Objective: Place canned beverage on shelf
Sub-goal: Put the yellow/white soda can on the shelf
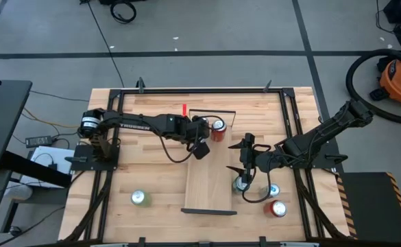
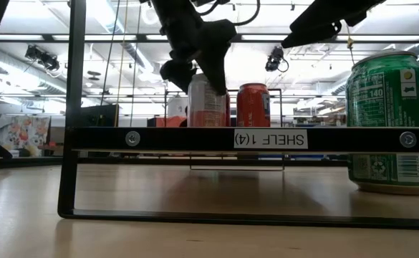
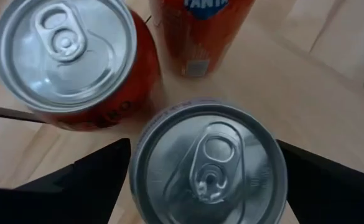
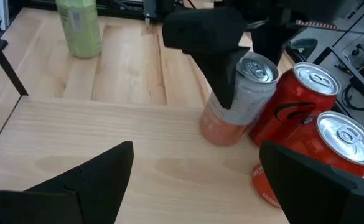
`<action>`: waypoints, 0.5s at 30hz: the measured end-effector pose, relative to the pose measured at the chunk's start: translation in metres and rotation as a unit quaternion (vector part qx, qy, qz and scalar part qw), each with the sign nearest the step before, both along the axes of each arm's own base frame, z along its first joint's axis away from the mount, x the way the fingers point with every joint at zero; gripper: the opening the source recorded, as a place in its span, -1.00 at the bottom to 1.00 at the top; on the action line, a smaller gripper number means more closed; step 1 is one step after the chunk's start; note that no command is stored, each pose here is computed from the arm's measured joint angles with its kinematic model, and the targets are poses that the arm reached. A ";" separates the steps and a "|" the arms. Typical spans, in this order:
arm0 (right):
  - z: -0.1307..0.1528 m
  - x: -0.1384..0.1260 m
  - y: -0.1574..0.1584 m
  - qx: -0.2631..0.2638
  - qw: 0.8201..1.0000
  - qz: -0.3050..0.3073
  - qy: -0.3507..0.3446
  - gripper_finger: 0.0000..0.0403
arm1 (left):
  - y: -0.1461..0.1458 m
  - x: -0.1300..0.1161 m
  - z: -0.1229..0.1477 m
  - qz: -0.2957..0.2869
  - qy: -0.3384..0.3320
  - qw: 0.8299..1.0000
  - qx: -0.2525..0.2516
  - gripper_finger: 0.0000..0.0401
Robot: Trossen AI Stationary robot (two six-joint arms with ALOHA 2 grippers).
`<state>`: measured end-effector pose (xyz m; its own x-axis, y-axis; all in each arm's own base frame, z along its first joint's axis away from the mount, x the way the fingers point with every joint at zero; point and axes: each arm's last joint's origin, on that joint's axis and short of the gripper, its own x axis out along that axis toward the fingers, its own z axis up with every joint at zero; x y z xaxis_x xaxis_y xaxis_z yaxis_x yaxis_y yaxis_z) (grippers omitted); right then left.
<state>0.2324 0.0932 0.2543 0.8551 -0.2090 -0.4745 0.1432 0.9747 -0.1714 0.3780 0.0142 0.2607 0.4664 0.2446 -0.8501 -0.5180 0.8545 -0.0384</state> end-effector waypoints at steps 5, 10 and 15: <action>-0.001 0.000 0.000 0.001 1.000 0.001 0.004 0.79 | -0.002 -0.001 -0.001 -0.006 0.006 1.000 -0.002 0.94; -0.001 0.000 0.000 0.003 1.000 0.000 0.003 0.79 | -0.003 -0.001 -0.001 -0.013 0.010 1.000 0.001 0.85; 0.000 0.000 0.000 0.004 1.000 0.000 0.002 0.79 | -0.003 -0.001 -0.001 -0.013 0.010 1.000 0.001 0.62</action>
